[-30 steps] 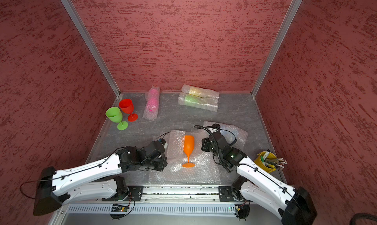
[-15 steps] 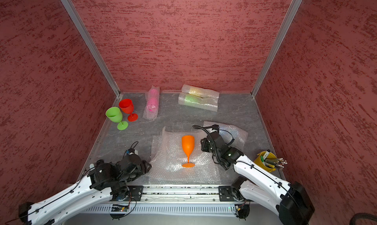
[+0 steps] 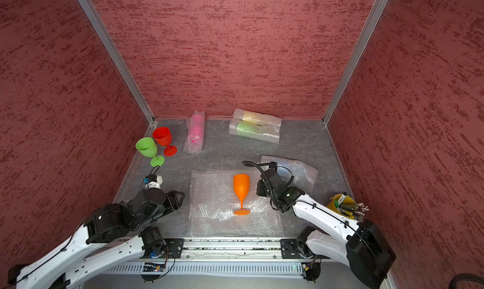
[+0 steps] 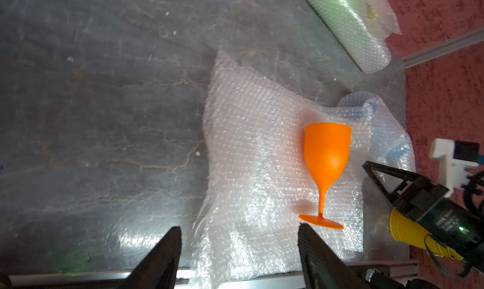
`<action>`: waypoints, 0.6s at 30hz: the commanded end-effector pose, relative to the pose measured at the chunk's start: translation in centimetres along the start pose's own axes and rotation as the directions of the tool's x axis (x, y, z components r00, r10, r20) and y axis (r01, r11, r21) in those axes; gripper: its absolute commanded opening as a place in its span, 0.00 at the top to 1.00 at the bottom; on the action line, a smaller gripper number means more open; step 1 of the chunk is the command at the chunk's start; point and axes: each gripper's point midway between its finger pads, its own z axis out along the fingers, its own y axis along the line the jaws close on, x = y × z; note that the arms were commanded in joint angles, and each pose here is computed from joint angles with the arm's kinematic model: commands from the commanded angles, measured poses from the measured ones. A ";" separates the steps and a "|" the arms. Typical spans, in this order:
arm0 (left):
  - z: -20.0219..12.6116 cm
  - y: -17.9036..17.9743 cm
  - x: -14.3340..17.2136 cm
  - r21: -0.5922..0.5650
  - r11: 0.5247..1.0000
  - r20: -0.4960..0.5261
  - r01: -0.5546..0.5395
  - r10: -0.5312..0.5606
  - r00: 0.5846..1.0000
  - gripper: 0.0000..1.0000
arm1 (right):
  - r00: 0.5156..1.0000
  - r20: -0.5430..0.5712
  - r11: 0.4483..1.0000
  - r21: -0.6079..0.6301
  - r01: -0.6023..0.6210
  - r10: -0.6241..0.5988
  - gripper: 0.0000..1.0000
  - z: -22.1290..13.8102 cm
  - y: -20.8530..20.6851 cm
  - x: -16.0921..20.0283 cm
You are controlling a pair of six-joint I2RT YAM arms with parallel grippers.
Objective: Unpack wine glasses from bubble wrap
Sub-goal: Unwrap the bubble wrap.
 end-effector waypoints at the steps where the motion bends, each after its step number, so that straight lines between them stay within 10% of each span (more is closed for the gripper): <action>1: 2.8 -4.2 1.4 0.073 0.977 -0.099 -0.202 0.208 0.973 0.29 | 0.999 0.038 1.000 0.018 -0.021 0.021 0.74 0.4 0.1 -1.0; 9: 10.9 -1.3 5.7 0.019 1.000 -0.357 -0.011 0.018 0.934 0.33 | 0.996 0.069 0.989 0.136 -0.060 0.051 0.73 2.2 -3.6 -1.1; 18: 14.5 1.4 6.1 -0.044 0.988 -0.417 0.145 -0.150 0.897 0.24 | 0.994 0.068 0.982 0.159 -0.100 0.090 0.68 3.1 -4.9 -0.5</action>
